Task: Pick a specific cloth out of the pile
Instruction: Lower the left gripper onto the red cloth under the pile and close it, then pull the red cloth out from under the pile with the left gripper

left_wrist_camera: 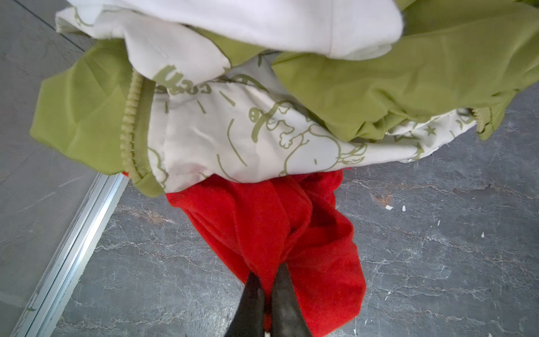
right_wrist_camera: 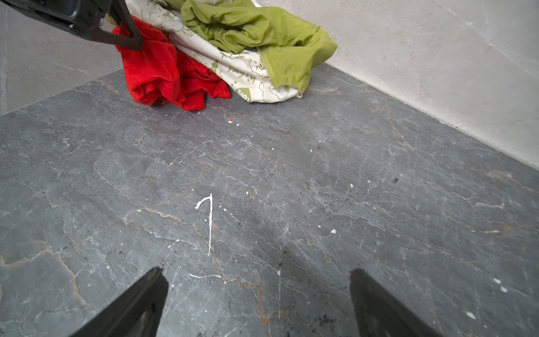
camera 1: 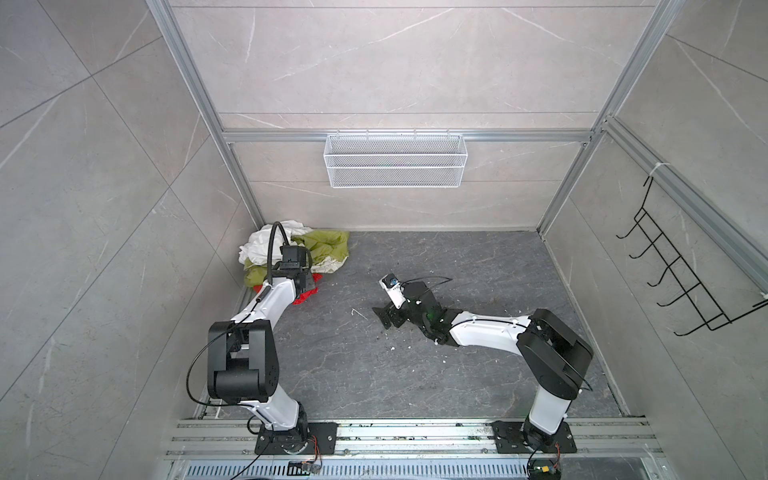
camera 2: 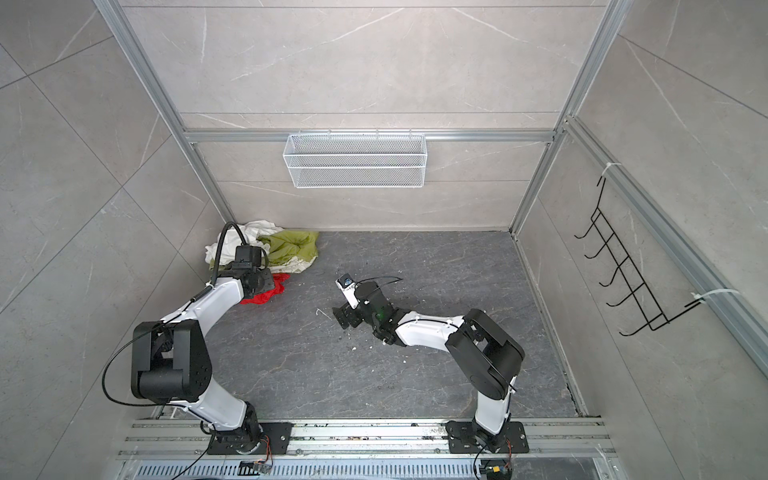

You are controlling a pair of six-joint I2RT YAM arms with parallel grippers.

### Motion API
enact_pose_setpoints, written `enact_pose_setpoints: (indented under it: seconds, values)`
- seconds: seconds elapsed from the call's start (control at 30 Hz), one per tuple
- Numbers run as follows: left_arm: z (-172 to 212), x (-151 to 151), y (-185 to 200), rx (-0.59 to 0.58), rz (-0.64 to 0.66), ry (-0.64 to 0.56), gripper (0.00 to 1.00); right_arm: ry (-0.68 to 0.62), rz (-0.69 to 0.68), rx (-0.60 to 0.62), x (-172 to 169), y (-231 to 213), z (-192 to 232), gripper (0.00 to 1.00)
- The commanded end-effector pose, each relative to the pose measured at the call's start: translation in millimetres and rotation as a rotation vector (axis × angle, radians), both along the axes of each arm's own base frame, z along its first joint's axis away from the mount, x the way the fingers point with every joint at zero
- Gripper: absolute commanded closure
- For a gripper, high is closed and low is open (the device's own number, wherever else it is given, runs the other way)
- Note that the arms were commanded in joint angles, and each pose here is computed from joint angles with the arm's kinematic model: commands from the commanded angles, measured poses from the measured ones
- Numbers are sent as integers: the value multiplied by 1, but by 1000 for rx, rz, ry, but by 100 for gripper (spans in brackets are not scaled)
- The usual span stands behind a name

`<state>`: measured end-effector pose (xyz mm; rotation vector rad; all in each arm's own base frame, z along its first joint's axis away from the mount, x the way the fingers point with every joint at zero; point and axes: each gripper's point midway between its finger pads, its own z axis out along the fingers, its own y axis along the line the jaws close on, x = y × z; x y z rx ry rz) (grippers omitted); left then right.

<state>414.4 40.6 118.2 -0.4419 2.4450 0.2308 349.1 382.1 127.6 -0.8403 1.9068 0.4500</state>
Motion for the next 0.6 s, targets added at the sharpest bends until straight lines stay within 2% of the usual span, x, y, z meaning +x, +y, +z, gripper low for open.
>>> enact_pose_setpoints:
  seconds: [0.0,0.57]
  values:
    - [26,3,-1,-7,17,-83,100,-7,-13,25,-4,-2,12,0]
    - [58,-9,4,27,11,-125,100,-23,-6,41,-4,2,23,0]
